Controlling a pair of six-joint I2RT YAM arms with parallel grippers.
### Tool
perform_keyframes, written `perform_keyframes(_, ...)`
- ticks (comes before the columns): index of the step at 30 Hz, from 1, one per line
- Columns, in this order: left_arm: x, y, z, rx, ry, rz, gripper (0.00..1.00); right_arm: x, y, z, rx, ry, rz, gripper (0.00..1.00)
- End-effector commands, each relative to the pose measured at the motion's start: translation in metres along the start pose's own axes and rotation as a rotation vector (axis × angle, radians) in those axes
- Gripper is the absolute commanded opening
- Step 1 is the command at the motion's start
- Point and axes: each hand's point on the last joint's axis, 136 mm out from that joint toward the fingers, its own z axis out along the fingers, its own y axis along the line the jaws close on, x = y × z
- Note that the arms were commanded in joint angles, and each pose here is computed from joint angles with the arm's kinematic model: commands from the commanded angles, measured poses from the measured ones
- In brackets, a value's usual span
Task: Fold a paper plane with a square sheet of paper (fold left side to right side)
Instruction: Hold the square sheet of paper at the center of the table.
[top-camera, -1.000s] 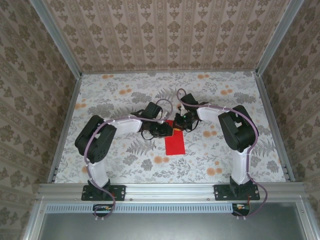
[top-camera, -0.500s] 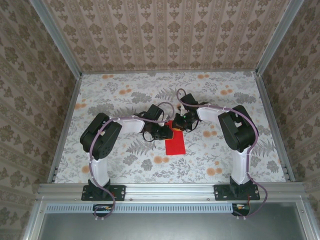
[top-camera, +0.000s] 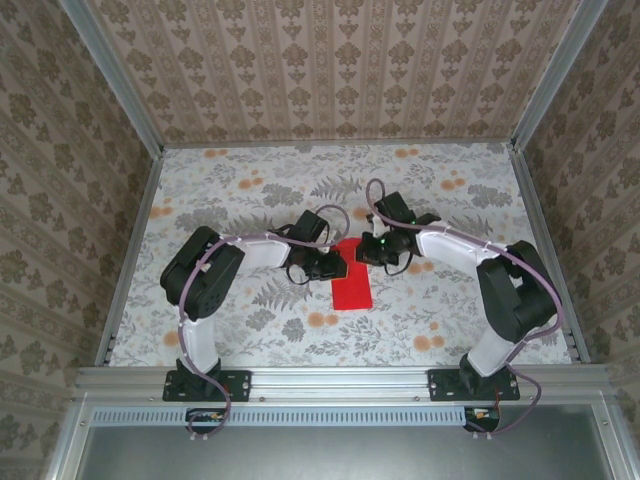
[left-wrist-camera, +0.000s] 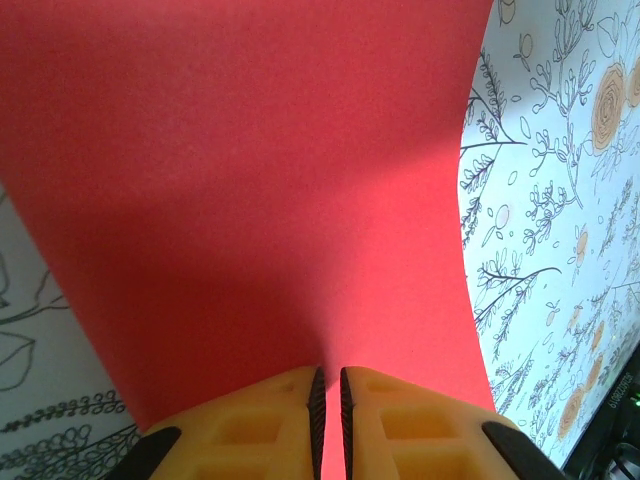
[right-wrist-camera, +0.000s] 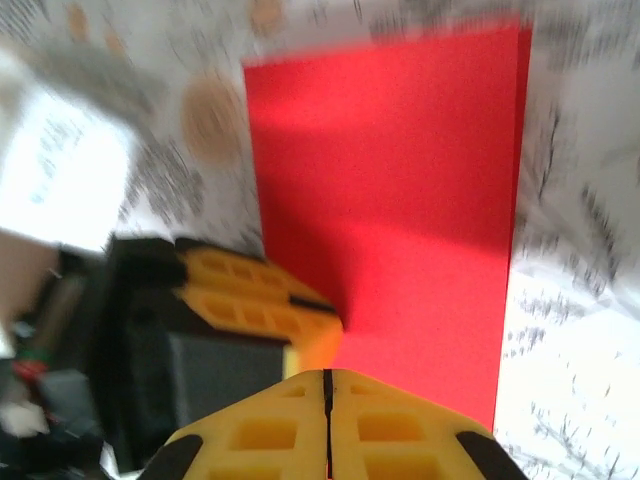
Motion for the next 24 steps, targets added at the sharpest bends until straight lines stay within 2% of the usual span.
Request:
perform_keyframes(1,0.018,0.019,0.005,-0.077,0.038,-0.035,0.16,0.041,-0.013,0.011,0.043,0.109,0.045,0.06)
perform_keyframes(10,0.014,0.013,0.002,-0.067,0.027,-0.023,0.16,0.070,-0.041,0.032,0.138,0.200,0.086,0.06)
perform_keyframes(19,-0.010,-0.016,-0.014,-0.008,-0.026,0.024,0.20,0.086,-0.064,0.039,0.220,0.258,0.099,0.05)
perform_keyframes(24,-0.022,-0.014,-0.017,-0.015,-0.043,0.029,0.21,0.087,-0.066,0.040,0.229,0.262,0.100,0.05)
